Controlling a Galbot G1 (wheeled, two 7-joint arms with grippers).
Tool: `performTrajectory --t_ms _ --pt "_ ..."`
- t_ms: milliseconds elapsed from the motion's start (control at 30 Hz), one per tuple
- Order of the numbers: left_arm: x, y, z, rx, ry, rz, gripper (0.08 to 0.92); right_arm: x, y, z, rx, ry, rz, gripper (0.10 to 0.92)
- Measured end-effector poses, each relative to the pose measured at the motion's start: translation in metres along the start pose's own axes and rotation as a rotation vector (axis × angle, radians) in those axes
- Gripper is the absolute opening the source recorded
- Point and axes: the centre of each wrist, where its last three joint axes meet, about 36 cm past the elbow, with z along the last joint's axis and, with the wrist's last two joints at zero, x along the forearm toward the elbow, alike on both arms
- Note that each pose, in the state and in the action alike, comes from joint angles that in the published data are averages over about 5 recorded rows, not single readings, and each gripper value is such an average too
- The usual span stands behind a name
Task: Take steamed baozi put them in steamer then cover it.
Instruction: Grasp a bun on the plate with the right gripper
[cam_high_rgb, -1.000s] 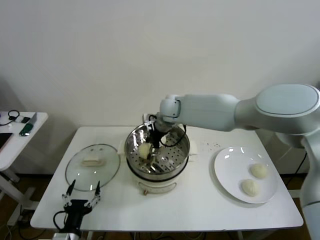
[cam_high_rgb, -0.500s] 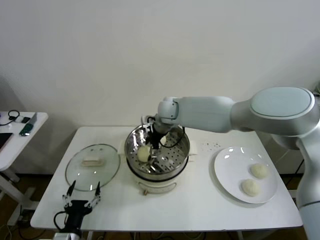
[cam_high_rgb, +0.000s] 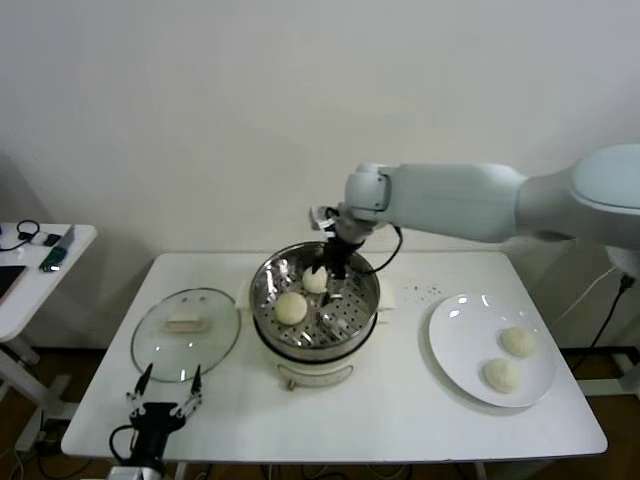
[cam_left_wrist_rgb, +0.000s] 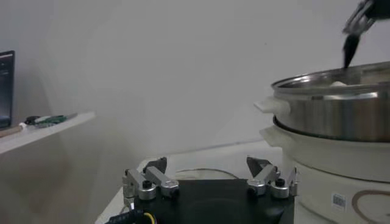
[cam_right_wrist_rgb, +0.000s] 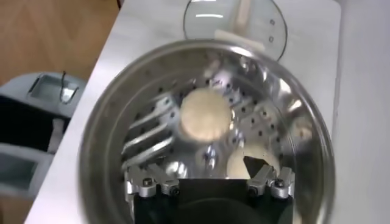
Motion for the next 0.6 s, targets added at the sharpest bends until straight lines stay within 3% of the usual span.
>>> performTrajectory --t_ms 300,600 --pt "-0.003 0.001 -0.003 -0.003 0.000 -0.004 0.823 0.035 0.045 0.095 -0.020 0.067 -0.023 0.823" --pt "-0.001 0.001 -0.001 -0.013 0.009 -0.012 0.823 0.033 0.097 0.190 -0.067 0.147 -0.012 0.823"
